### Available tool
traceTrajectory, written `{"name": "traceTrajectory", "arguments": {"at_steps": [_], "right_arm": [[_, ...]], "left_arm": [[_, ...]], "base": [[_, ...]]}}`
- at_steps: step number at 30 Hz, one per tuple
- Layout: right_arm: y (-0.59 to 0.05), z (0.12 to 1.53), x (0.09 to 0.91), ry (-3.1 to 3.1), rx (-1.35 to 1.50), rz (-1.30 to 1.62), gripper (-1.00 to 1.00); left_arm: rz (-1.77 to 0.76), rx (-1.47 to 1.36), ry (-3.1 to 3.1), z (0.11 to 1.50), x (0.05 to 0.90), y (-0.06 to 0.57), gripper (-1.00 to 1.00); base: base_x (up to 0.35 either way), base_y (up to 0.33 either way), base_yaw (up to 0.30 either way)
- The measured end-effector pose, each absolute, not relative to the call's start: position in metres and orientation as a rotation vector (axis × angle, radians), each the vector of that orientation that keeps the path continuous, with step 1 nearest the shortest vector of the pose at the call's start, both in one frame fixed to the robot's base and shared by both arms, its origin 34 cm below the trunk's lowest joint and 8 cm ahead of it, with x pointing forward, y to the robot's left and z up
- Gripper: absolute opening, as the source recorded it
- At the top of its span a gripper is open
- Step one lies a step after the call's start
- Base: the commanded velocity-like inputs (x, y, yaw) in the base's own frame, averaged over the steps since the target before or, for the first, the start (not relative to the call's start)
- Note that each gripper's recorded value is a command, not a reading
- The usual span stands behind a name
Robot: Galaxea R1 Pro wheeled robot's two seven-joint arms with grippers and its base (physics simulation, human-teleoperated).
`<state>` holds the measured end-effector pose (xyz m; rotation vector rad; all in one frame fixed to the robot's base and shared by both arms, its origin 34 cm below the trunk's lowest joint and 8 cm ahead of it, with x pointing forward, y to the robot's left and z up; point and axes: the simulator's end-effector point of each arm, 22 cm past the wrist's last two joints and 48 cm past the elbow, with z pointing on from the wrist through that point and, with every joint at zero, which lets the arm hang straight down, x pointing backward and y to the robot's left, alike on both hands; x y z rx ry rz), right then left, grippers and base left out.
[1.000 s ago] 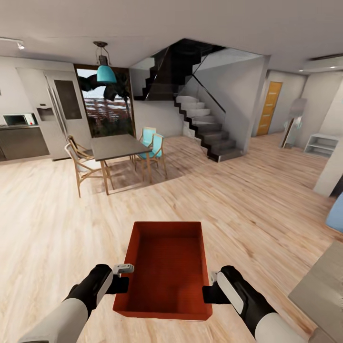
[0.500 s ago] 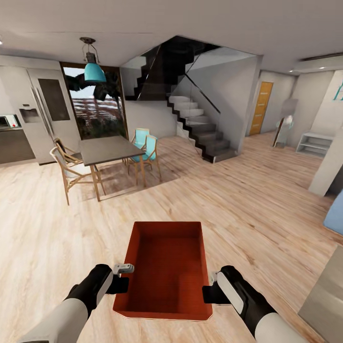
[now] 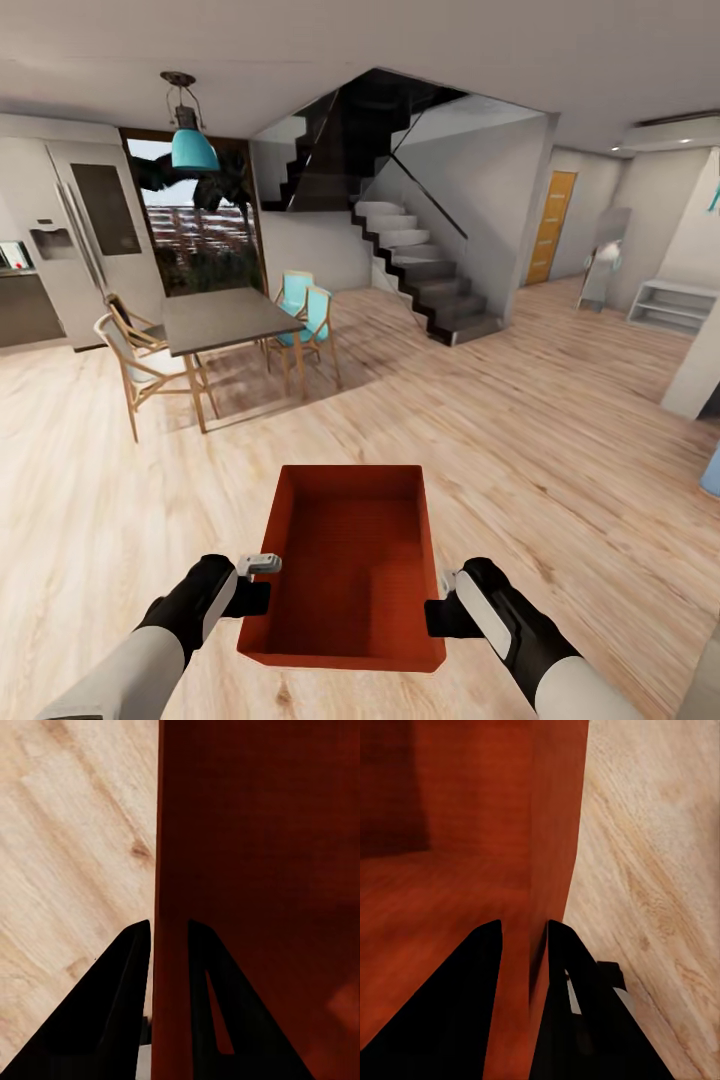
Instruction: Move the two storage containers from the living room to the garage. In the garage, place one container on the floor and stack the other container on top of it (either order is fine).
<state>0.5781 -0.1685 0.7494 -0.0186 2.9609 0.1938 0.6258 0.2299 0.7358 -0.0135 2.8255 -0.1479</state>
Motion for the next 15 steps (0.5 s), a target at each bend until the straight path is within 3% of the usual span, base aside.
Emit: {"name": "traceTrajectory", "arguments": {"at_steps": [15], "right_arm": [[-0.1685, 0.7495, 0.5782, 2.961, -0.019, 0.194, -1.00]], "left_arm": [[-0.148, -0.014, 2.825, 0.7359, 0.6260, 0.2298, -1.00]], "base": [[0.318, 0.097, -0.268]]}}
